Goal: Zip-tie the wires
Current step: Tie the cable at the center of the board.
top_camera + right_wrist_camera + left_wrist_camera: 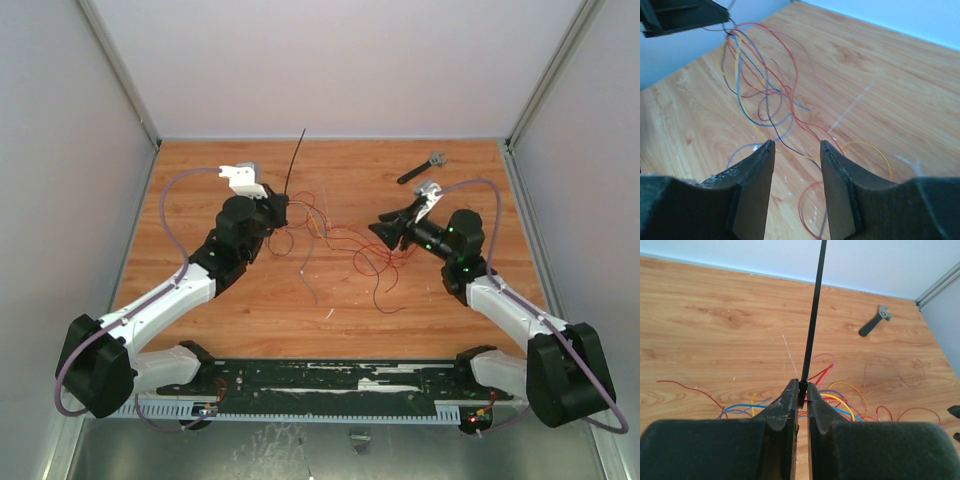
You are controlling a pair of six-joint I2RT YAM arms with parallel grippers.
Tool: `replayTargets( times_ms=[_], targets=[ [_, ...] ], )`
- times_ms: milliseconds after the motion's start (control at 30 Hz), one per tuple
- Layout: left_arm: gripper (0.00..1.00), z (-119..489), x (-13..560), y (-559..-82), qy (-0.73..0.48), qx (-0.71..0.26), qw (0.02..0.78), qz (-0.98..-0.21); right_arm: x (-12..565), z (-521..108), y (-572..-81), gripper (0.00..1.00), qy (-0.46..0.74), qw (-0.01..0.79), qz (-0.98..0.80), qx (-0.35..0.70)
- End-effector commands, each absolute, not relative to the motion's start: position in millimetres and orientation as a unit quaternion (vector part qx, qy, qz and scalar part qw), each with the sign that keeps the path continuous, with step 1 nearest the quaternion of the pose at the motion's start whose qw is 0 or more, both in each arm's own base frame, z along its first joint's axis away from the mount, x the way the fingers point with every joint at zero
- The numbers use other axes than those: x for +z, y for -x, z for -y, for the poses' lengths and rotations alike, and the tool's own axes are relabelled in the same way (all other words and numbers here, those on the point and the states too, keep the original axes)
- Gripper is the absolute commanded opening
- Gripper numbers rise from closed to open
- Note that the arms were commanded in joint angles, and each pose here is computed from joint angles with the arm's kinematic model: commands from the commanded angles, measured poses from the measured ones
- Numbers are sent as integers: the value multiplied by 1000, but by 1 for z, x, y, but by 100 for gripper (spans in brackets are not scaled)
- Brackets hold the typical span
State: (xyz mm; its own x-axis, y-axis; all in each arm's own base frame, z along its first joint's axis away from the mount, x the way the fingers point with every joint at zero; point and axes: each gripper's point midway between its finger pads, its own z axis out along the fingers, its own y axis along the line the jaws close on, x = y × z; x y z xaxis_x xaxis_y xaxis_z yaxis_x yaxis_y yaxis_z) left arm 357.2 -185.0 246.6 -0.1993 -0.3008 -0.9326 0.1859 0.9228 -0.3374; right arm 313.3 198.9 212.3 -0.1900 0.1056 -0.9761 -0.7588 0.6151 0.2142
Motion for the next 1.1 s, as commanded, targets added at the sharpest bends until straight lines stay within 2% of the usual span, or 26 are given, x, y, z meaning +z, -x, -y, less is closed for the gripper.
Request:
replayTargets(
  times_ms=[0, 67, 167, 533, 867, 1067],
  targets=[
    [0, 190, 261, -362, 47, -212, 638, -739, 229, -228, -310, 41, 273, 631, -625, 370],
    [0, 193, 261, -361, 48, -222, 633, -740, 230, -248, -301, 38, 305, 645, -598, 364],
    [0, 200, 260, -361, 49, -241, 624, -742, 234, -264, -287, 40, 327, 705, -536, 331],
    [0, 205, 259, -361, 61, -256, 608, -749, 251, -307, -280, 40, 304, 817, -414, 263],
    [0, 215, 247, -360, 66, -277, 585, -759, 247, -331, -275, 27, 296, 859, -378, 180],
    [0, 215, 246, -360, 65, -274, 586, -760, 251, -315, -283, 31, 275, 868, -390, 135]
  ],
)
